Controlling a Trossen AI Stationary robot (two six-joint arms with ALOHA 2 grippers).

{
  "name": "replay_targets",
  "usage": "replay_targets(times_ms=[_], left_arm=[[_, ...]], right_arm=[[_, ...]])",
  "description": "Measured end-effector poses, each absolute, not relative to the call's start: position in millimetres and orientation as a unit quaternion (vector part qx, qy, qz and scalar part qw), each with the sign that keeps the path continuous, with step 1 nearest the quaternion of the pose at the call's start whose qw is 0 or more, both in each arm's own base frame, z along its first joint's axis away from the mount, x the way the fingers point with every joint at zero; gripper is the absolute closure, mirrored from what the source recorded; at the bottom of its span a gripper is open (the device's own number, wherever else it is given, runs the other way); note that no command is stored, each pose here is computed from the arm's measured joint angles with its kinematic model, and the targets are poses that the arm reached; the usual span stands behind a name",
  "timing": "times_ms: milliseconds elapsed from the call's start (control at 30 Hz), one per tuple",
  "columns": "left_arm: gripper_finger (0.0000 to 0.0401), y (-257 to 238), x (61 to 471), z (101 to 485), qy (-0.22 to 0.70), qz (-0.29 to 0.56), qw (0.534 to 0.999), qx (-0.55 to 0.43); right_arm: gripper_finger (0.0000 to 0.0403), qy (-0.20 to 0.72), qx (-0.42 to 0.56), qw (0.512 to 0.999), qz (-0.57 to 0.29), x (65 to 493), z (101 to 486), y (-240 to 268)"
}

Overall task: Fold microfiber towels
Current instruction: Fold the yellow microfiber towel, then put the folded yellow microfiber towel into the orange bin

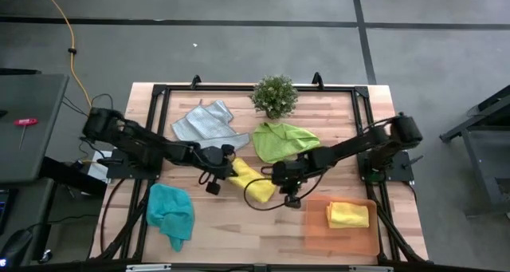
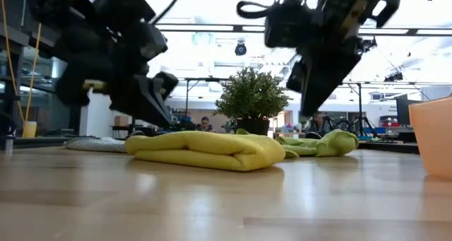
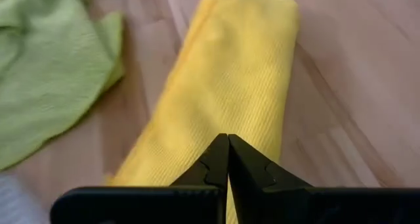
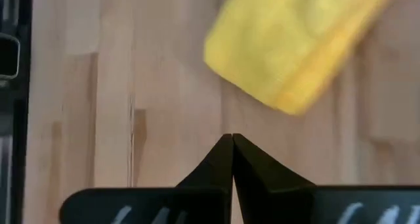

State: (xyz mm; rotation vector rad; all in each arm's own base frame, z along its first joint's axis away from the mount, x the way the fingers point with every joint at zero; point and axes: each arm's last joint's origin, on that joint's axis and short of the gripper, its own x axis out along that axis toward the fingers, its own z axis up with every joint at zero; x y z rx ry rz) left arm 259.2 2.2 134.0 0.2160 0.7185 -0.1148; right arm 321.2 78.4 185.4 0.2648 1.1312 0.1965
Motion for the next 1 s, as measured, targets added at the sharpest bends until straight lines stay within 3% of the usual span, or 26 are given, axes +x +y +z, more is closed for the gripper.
replay_targets(times_ms=[267,500,667,833,1000], left_arm=[[0.0401,7,225,181,0.345,0.005,0.936,0.077],[0.0401,9,195,218,0.283,0.06,0.956,-0.052],[0.0401,11,188,227,0.251,0.094,0.959,-0.094],[0.0401,10,187,227,0.252,0.097,0.957,-0.104],[0.0401,10,187,227,0.252,0.097,0.957,-0.106]], right_arm=[[0.0403,0.502,0.239,0.83,-0.028,283,200,72],[0.0387,0.39,0.467,0.787,-0.099,274,184,69],[0.0301,0.352,0.567,0.738,-0.098,280,167,75],[0.0199,0.38,0.608,0.69,-0.101,303,156,85],[0.0145,0.407,0.645,0.632,-0.138,323,137,92]])
